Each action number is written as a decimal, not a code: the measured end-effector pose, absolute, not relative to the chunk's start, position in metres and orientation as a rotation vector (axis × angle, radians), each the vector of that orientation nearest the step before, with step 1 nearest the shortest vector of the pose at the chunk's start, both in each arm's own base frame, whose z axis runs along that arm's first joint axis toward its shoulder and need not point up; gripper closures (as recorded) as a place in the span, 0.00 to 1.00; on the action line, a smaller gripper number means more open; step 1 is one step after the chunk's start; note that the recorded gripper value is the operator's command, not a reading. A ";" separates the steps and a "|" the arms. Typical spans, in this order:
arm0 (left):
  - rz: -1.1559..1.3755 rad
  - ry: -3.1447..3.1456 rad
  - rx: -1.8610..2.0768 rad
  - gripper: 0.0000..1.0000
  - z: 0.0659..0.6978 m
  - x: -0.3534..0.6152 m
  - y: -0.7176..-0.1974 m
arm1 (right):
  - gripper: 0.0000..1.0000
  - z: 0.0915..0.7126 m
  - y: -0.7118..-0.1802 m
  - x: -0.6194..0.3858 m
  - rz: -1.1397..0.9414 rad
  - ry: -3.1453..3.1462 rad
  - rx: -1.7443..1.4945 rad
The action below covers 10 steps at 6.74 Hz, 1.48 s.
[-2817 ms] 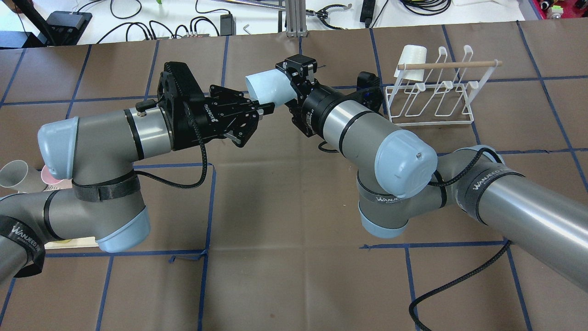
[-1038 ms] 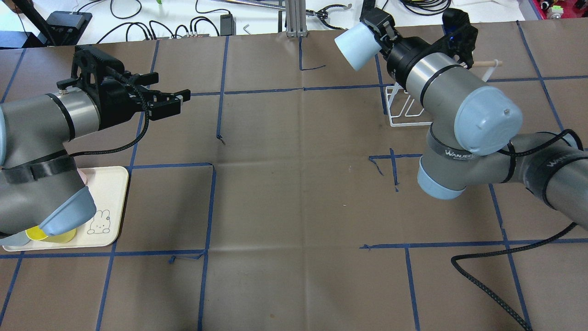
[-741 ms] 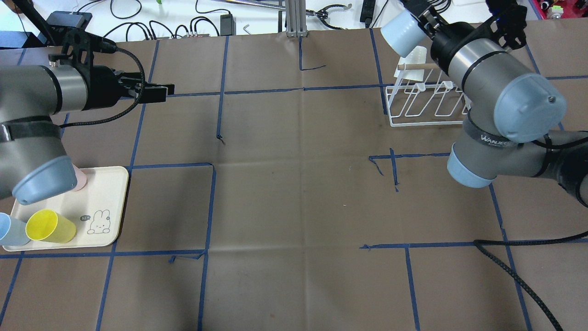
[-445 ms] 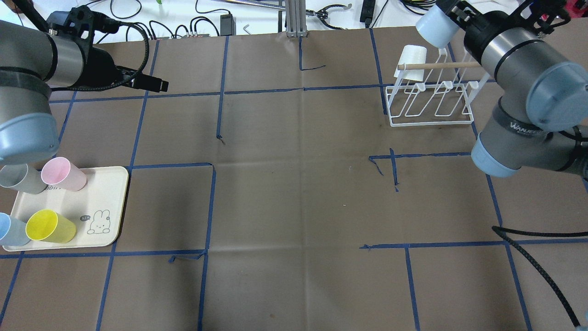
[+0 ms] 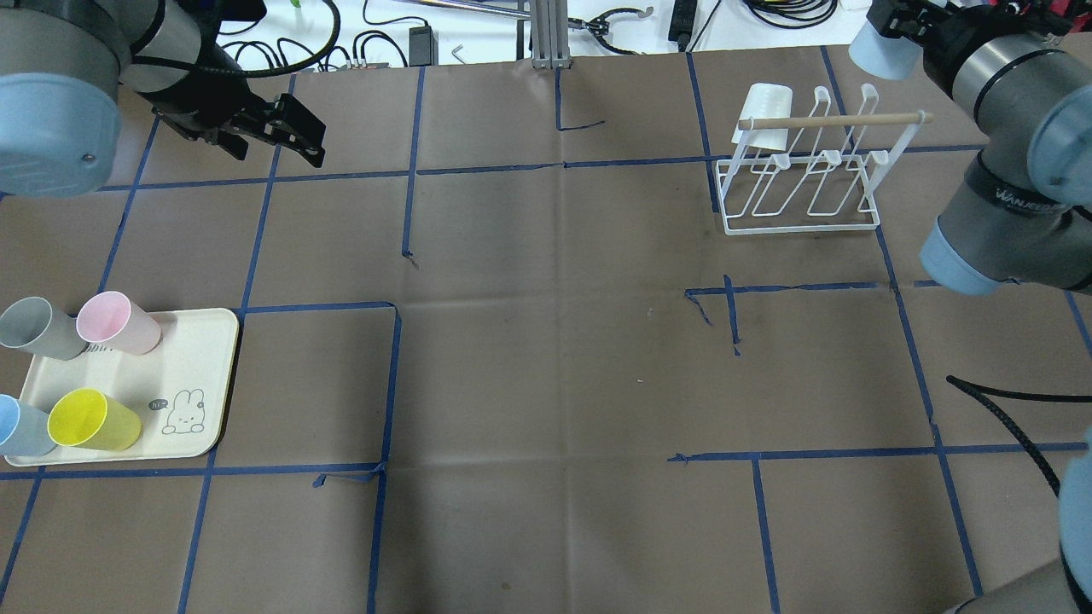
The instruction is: Transfer IKEA cup to right arm and place on rack
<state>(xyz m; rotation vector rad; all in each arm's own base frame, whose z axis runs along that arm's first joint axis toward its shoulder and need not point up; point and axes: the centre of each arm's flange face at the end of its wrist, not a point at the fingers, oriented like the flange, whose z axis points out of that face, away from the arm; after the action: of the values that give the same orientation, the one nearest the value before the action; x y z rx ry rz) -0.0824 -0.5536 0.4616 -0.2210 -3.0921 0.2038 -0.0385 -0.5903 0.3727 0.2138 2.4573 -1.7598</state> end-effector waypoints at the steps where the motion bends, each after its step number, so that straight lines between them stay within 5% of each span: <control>1: 0.098 -3.135 -0.110 0.01 0.476 -0.089 -0.535 | 0.85 0.364 -0.606 -0.049 -1.779 2.494 0.163; 5: 0.021 -3.154 0.095 0.01 0.492 -0.115 -0.478 | 0.85 0.323 -0.643 -0.065 -1.750 2.555 0.116; 9: 0.021 -3.150 0.038 0.01 0.478 -0.123 -0.478 | 0.80 0.291 -0.654 -0.069 -1.708 2.592 0.091; 10: 0.039 -3.151 0.030 0.01 0.476 -0.122 -0.479 | 0.31 0.287 -0.652 -0.067 -1.693 2.598 0.093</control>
<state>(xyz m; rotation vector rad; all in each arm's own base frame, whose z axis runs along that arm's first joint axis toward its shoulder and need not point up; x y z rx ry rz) -0.1220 -0.4790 0.4758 0.0300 -3.1512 0.0390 -0.0674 -0.6519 0.2866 0.0927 2.5980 -1.6932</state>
